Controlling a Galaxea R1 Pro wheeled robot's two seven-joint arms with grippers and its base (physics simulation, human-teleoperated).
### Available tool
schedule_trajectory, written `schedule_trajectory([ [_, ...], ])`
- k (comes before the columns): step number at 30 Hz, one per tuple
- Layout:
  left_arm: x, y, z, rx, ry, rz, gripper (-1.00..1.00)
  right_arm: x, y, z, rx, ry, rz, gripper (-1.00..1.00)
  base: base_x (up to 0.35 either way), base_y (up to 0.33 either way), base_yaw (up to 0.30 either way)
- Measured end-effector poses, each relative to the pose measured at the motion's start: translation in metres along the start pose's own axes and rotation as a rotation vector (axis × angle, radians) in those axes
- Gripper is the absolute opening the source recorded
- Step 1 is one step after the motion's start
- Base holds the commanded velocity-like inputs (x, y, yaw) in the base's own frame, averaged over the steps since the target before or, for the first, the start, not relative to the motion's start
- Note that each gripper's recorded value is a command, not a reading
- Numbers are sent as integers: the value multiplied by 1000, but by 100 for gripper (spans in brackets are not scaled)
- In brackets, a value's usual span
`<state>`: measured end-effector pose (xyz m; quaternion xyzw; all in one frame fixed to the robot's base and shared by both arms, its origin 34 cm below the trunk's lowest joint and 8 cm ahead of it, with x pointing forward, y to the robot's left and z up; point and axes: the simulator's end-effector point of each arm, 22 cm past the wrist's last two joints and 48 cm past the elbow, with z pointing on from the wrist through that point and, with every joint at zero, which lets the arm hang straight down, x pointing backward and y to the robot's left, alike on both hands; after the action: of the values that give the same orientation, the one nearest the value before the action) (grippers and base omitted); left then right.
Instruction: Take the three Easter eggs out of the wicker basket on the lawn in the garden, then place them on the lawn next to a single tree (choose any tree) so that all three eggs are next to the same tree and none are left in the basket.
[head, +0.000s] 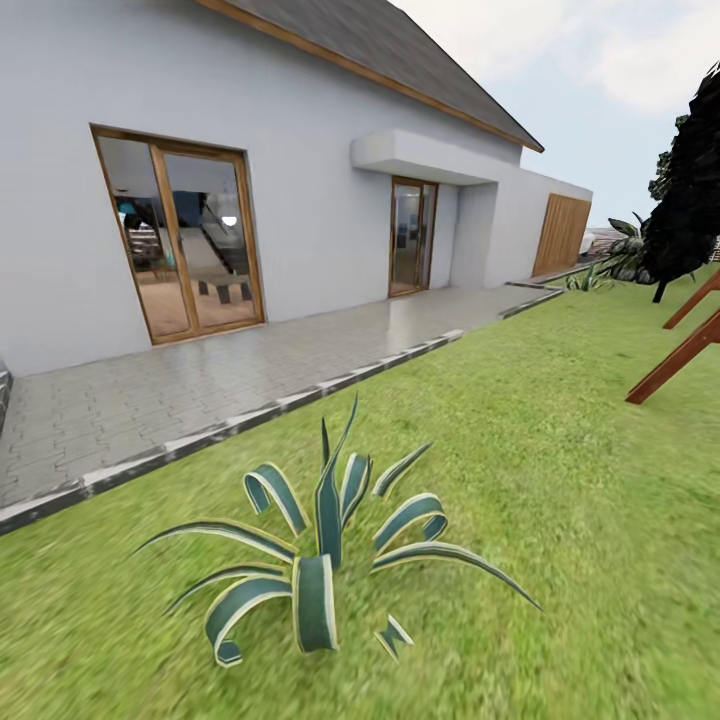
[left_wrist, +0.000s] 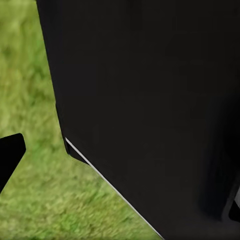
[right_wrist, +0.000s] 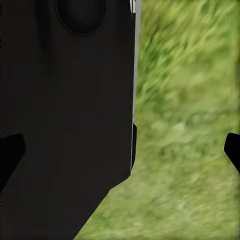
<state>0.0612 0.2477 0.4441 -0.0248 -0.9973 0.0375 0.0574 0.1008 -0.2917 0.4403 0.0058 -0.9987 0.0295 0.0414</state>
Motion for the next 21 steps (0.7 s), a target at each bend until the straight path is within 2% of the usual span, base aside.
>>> schedule_trajectory([
  [4,0,1,0,-1,0,-1,100,1,0,0,-1,1,-2,100,4,-5,0],
  [7,1,13,-1,-16,1,6,100,2,-13,0,13,4,-6,100,0,0,0],
  [13,0,16,-1,-19,0,5,100,-1,-26,0,30,-3,-1,100,0,-5,0],
  [21,0,16,-1,-21,0,5,100,-1,-26,0,33,-5,3,100,79,-249,0],
])
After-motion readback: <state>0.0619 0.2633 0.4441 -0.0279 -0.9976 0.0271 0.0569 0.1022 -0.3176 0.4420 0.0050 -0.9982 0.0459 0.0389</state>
